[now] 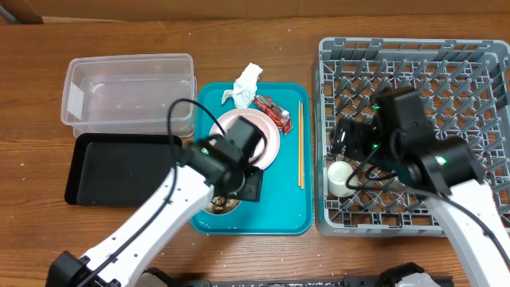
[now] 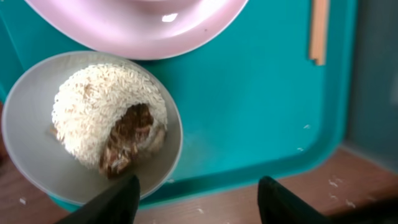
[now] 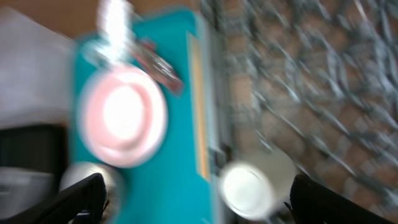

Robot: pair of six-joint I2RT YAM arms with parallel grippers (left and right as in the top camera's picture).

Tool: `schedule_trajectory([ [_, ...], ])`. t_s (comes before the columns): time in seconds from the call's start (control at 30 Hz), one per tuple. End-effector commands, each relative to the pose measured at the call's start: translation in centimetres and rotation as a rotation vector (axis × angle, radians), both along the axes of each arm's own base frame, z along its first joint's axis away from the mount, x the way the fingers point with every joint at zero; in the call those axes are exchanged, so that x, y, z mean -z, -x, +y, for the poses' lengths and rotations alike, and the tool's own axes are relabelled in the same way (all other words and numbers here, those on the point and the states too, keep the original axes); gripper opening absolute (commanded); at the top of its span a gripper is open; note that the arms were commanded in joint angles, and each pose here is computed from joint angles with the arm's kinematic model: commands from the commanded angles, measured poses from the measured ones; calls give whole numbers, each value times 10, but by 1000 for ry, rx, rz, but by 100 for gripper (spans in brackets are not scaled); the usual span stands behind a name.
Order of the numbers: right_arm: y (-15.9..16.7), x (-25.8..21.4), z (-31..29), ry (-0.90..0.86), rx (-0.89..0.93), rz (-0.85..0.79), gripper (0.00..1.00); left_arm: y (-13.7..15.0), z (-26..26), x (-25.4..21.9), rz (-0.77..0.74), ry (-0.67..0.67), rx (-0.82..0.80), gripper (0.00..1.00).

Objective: Sort waste into correct bins and load items into the dishwasher
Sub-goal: 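Grasp the grey rice bowl with the left gripper and lift it, then tip the grey bowl over the black tray to dump the rice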

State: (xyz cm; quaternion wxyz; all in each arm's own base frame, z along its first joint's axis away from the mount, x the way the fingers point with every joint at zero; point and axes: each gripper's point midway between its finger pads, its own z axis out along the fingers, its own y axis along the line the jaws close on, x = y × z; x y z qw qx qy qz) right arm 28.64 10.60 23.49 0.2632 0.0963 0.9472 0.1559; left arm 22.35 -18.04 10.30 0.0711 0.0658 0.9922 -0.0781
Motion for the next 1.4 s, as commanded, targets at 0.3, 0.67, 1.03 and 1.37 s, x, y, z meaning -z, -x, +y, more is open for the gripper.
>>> schedule_trajectory([
  [0.3, 3, -33, 22, -125, -77, -91, 96, -17, 18, 70, -64, -208, -154, 42],
  [0.67, 4, -32, 21, -122, -76, -84, 96, -10, 12, 72, -8, -184, -138, 4],
  [1.03, 4, -31, 20, -118, -74, -81, 96, -8, 23, -30, -53, 258, -112, 4],
  [1.37, 5, -31, 20, -118, -74, -78, 96, -44, 125, -72, -163, 746, -245, 4],
])
